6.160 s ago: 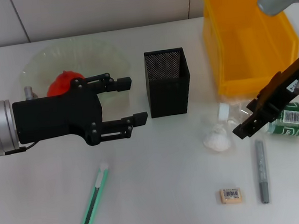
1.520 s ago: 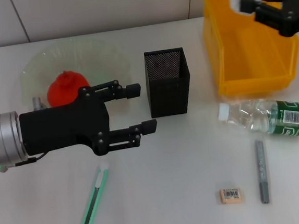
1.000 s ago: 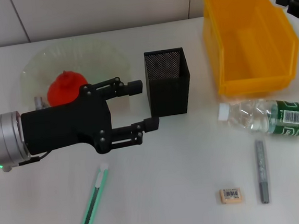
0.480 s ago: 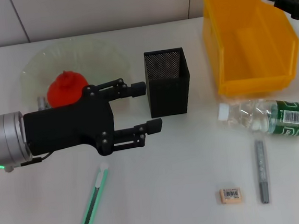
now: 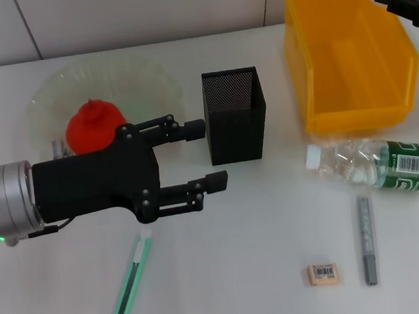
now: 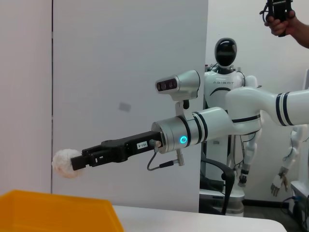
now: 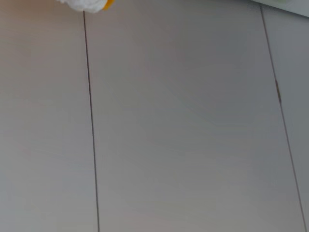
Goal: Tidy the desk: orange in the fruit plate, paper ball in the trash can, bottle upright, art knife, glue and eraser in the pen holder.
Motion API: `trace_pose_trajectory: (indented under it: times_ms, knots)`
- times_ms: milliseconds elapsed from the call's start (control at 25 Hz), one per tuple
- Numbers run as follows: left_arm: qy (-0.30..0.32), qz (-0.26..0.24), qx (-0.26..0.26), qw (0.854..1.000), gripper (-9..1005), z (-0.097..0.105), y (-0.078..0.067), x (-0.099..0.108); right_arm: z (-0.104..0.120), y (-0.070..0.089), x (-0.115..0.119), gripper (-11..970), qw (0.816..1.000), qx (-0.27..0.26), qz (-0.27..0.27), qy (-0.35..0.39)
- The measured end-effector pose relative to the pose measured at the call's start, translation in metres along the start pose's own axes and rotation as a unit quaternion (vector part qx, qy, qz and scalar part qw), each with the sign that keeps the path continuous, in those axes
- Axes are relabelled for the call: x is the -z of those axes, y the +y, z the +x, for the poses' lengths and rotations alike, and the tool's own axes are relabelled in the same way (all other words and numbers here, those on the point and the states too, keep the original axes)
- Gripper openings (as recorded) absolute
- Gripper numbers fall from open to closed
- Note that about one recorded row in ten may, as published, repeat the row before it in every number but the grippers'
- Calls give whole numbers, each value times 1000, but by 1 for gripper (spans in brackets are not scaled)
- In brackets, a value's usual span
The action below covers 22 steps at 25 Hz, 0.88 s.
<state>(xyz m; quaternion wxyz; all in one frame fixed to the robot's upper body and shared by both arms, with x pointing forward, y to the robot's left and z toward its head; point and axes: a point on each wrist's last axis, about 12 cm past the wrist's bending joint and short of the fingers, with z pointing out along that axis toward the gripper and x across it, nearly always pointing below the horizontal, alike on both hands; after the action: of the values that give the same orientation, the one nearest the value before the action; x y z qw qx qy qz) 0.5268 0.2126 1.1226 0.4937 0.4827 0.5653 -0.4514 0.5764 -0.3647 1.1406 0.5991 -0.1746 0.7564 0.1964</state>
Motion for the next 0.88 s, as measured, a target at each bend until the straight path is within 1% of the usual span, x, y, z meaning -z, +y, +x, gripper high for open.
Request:
trace_pose_trajectory:
  times_ms: [80,280,520,600,720,760,800,880]
  knots:
    - [-1,2,0,1000,742,0,0,0,0,0,0,326,1000,-3,0,0]
    - [-1,4,1,1000,741,0,-1,0,2,-1,3,541,1000,-10,2,1]
    - [-1,2,3,1000,741,2,-2,1,0,1,4,565,1000,-9,-7,2]
    - [-1,2,4,1000,742,2,-3,2,-6,6,6,573,1000,3,-28,4]
    - [-1,2,4,1000,742,2,-3,2,-12,10,8,585,999,15,-44,15]
    - [-1,2,5,1000,742,2,-3,2,-15,13,9,609,998,21,-49,20]
    - [-1,2,5,1000,742,2,-3,2,-21,19,12,633,997,34,-60,32]
    - [-1,2,5,1000,741,2,-3,2,-23,22,13,683,996,40,-65,37]
